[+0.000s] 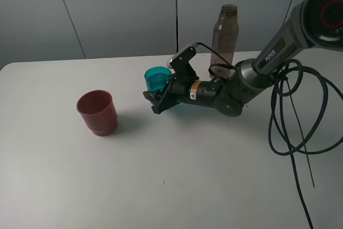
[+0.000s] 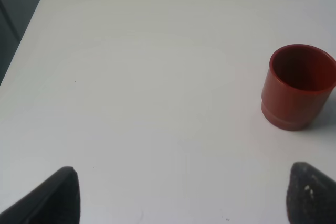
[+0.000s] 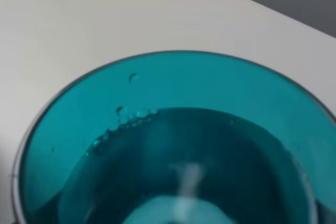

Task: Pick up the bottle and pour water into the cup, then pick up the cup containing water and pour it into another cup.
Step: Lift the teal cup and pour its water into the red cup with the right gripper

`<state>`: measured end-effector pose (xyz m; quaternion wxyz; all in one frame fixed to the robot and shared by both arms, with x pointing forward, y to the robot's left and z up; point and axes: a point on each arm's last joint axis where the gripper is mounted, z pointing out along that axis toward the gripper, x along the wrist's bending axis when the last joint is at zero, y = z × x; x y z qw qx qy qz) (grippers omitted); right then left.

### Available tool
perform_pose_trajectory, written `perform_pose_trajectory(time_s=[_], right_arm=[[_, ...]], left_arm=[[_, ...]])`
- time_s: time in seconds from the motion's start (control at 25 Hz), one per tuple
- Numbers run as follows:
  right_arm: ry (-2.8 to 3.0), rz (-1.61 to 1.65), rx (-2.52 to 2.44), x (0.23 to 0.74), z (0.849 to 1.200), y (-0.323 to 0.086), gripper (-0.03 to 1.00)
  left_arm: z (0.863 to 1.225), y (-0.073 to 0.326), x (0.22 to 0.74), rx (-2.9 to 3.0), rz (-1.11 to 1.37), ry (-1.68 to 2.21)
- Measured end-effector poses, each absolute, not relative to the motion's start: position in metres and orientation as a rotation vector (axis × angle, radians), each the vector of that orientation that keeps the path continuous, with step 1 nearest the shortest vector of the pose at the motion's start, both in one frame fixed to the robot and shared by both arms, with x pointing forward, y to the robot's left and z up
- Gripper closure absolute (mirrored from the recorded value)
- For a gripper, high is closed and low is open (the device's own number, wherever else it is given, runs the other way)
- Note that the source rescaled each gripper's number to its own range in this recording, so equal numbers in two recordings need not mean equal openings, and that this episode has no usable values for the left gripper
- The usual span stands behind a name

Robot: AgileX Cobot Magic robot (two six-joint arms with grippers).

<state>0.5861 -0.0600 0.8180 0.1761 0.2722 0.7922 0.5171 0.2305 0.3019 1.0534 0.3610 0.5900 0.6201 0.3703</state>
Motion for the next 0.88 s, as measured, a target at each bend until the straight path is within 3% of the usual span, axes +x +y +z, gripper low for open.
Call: perform_pose_trajectory(time_s=[0.88], right_arm=[[2.126, 1.549, 0.641, 0.629, 0.900, -0.021, 0.90]], left_arm=[[1.053, 0.302, 0.230, 1.520, 0.954, 1.598]])
